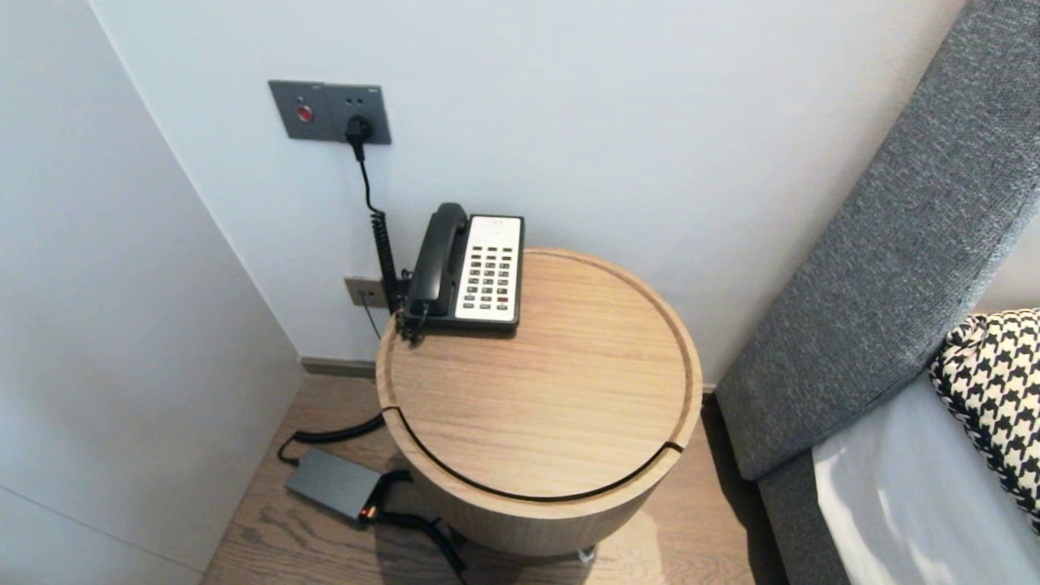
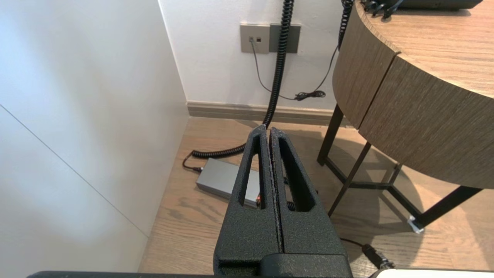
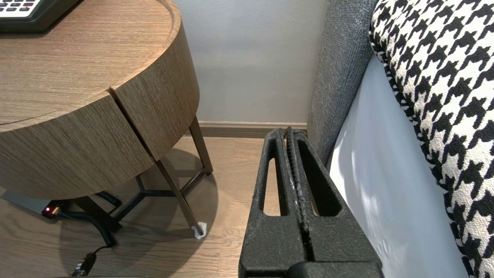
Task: Open the nightstand drawer
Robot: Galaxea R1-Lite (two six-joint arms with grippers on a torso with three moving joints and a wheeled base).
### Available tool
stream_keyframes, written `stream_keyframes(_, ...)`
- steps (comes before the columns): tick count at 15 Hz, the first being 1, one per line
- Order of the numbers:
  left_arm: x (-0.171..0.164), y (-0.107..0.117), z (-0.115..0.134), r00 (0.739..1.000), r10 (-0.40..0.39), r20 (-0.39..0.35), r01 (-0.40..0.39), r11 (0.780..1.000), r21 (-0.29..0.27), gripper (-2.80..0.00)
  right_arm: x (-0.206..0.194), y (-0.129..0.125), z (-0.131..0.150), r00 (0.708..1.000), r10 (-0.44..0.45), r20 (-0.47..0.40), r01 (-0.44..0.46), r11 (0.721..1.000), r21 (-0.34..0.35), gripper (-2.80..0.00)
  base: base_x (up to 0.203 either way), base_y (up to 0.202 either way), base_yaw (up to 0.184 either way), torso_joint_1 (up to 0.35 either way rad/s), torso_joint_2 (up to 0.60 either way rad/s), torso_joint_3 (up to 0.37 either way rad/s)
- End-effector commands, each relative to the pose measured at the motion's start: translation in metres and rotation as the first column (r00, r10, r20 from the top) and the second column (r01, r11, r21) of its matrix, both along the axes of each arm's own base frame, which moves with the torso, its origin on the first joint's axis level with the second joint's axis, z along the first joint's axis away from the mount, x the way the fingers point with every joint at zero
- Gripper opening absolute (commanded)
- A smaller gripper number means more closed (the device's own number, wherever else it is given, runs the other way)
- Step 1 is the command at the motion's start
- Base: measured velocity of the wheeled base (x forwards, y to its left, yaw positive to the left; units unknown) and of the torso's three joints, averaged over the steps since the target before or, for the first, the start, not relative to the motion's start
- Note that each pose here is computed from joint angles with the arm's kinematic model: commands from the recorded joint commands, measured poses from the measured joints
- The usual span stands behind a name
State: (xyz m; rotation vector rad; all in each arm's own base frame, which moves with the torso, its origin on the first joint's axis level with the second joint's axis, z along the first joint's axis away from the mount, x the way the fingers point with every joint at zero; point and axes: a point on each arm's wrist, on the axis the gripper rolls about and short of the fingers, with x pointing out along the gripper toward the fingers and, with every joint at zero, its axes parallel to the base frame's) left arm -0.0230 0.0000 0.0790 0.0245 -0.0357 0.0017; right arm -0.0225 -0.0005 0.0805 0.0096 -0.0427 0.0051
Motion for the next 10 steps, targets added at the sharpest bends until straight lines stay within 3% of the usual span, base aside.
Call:
stream_keyframes(1, 0.0009, 0.0000, -0.0033, 1.000, 0.000, -0.011, 0.000, 1.000, 0.000, -2.80, 0.0021, 0.0000, -0.0067, 1.000, 0.001, -0.027, -0.001, 1.000, 0.000, -2.80, 0.000, 0.000, 0.000, 0.000, 0.00, 0.000)
stream_keyframes(10, 0.0009, 0.0000, -0.0033, 1.000, 0.000, -0.011, 0.000, 1.000, 0.000, -2.80, 0.0021, 0.0000, -0.0067, 1.000, 0.001, -0.027, -0.001, 1.000, 0.000, -2.80, 0.000, 0.000, 0.000, 0.000, 0.00, 0.000)
